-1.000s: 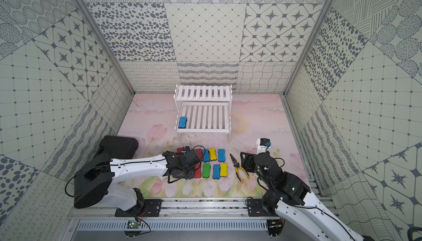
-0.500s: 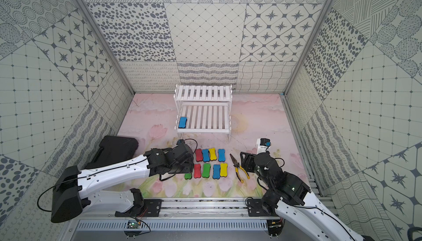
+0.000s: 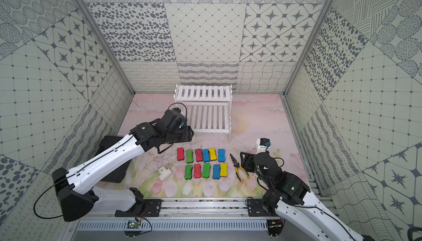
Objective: Remove the whiteboard erasers from the shelf
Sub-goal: Pick up the whiteboard eraser from the shelf.
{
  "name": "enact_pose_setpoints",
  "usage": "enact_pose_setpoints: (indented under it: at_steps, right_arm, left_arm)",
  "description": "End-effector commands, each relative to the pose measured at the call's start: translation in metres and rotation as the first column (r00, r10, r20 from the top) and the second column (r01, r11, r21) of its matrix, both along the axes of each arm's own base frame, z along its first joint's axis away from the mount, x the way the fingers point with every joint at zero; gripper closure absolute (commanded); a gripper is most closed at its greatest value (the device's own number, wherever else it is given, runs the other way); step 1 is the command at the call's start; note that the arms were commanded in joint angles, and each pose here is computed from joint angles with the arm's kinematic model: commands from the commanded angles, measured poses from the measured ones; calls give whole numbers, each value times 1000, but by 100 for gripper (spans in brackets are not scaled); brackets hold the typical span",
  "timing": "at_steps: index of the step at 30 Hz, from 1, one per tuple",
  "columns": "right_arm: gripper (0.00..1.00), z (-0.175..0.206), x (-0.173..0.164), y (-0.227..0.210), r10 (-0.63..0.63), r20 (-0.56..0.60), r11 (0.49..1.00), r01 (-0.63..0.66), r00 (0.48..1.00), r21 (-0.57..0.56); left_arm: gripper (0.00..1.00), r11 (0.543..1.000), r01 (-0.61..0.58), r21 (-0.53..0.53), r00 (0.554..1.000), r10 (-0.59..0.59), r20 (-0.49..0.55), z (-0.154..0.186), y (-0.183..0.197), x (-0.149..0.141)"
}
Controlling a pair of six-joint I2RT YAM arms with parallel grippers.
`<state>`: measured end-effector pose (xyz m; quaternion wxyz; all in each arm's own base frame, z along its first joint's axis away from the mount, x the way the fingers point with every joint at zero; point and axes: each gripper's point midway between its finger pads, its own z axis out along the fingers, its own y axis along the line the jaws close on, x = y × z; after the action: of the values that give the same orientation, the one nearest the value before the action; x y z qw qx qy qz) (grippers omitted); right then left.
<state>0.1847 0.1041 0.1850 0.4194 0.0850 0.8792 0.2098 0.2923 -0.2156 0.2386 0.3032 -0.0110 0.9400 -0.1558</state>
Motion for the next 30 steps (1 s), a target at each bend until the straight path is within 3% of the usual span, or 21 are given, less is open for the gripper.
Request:
enact_pose_setpoints:
  at_steps: [1,10,30]
  right_arm:
    - [36,14,6,2,-9,36,1000,8,999,17]
    - [36,15,7,1,-17,42,1000,17,999,15]
    - [35,10,8,-1,-27,34,1000,27,999,3]
  left_arm:
    - [35,984,83,157,996,-89,31,5,15,29]
    - [32,972,55,229,998,-63,30,-10,26,70]
    - [33,955,-52,292,998,41,43,-50,31,95]
